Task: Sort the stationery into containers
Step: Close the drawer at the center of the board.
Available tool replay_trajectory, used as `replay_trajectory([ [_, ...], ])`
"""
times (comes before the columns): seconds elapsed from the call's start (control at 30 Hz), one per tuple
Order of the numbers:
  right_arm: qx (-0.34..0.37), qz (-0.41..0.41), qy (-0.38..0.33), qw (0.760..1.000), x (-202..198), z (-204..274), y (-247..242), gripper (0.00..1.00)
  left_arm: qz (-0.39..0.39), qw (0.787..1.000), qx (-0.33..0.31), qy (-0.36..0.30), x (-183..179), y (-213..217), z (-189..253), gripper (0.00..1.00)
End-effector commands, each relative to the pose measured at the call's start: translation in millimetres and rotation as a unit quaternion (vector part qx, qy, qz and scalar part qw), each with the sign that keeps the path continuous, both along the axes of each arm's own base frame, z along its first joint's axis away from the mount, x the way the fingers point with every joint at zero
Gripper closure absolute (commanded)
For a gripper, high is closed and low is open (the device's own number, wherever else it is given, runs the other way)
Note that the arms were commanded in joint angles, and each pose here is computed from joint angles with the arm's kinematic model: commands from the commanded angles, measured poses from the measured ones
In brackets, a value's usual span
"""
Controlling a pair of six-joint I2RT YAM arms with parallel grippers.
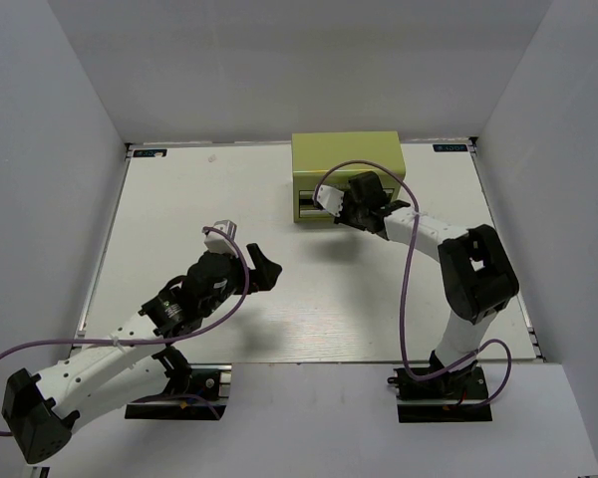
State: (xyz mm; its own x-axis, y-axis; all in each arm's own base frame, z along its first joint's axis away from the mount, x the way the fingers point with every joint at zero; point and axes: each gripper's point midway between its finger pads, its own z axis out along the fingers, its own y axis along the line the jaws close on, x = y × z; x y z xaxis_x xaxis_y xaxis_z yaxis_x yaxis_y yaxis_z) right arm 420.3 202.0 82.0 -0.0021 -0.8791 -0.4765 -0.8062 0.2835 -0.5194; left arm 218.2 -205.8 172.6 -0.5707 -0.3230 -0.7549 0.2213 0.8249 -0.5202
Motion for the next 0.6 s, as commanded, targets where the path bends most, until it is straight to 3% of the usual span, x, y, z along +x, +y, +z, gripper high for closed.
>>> replay_trajectory([
  [0.0,-0.003,-0.028,-0.076,0.997,29.9,16.2,-3.4,1.00,0.005,1.000,-0.002,-0.001,1.0,0.9,-1.3,0.00],
  [0.4,-0.001,-0.040,-0.108,0.993,38.5,23.3,-6.6,1.00,0.009,1.000,0.002,0.000,1.3,3.0,-3.2,0.00],
  [0.47,0.016,-0.021,-0.089,0.996,29.6,21.7,1.7,1.00,0.009,1.000,0.006,0.004,0.5,3.9,-7.4,0.00],
  [0.57,0.066,0.044,-0.022,0.997,-15.5,38.6,16.6,1.00,0.013,1.000,0.004,-0.001,1.2,5.5,-4.8,0.00],
])
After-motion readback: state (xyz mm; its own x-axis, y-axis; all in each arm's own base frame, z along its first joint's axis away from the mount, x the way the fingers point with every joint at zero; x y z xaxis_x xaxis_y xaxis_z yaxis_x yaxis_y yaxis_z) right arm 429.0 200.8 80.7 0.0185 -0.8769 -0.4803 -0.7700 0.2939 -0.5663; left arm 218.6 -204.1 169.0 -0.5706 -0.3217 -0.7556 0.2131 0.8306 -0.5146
